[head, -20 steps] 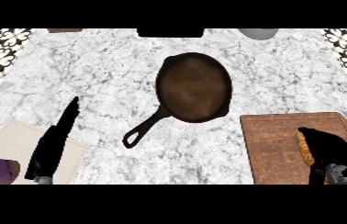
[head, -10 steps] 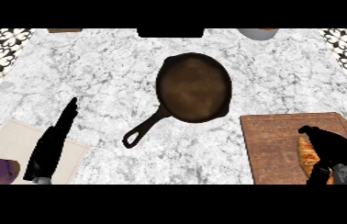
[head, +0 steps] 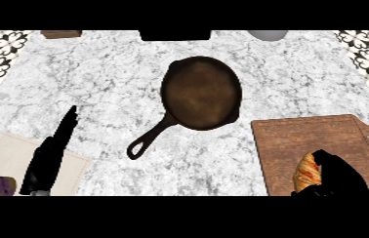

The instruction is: Pick the croissant from the cutting board and place it in the pan

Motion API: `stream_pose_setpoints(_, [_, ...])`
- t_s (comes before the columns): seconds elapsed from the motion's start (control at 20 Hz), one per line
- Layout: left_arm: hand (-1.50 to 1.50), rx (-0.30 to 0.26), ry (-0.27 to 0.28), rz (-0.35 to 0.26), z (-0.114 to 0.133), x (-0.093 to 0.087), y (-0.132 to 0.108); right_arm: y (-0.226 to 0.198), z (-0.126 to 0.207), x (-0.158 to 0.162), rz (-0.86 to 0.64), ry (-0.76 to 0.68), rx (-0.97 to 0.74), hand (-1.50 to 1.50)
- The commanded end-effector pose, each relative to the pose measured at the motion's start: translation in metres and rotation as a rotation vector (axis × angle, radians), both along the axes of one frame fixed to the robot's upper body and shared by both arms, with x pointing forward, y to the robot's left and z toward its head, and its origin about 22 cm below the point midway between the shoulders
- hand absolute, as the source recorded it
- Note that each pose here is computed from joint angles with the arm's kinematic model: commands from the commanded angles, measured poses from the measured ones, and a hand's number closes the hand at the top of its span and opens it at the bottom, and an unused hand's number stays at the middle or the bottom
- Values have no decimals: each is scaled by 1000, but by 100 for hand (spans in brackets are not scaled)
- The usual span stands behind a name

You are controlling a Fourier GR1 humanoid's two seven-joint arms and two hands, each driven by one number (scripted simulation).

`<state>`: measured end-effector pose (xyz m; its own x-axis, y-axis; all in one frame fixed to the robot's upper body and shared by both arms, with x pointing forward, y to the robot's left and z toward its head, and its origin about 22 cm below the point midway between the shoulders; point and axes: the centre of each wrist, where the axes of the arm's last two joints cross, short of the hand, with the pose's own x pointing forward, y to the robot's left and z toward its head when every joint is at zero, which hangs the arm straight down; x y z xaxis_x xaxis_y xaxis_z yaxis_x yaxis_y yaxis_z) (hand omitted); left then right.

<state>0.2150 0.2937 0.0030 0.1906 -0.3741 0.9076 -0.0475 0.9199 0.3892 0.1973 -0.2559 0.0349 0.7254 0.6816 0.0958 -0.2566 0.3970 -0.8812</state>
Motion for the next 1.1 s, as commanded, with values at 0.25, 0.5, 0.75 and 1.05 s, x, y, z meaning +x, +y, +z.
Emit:
stream_pose_setpoints(0.25, [0, -16, 1, -31, 0, 6, -11, 49, 87, -11, 9, -587, -312, 150])
stream_pose_setpoints(0.5, [0, -6, -25, -43, 13, 8, -7, 100, 124, 3, 87, -678, -343, 150])
stream_pose_setpoints(0.75, [0, -11, 2, -40, 13, 12, -2, 124, 123, 46, 130, -729, -242, 150])
stream_pose_setpoints(1.05, [0, -15, -17, -53, 10, 14, -30, 129, 103, 116, 128, -765, -92, 150])
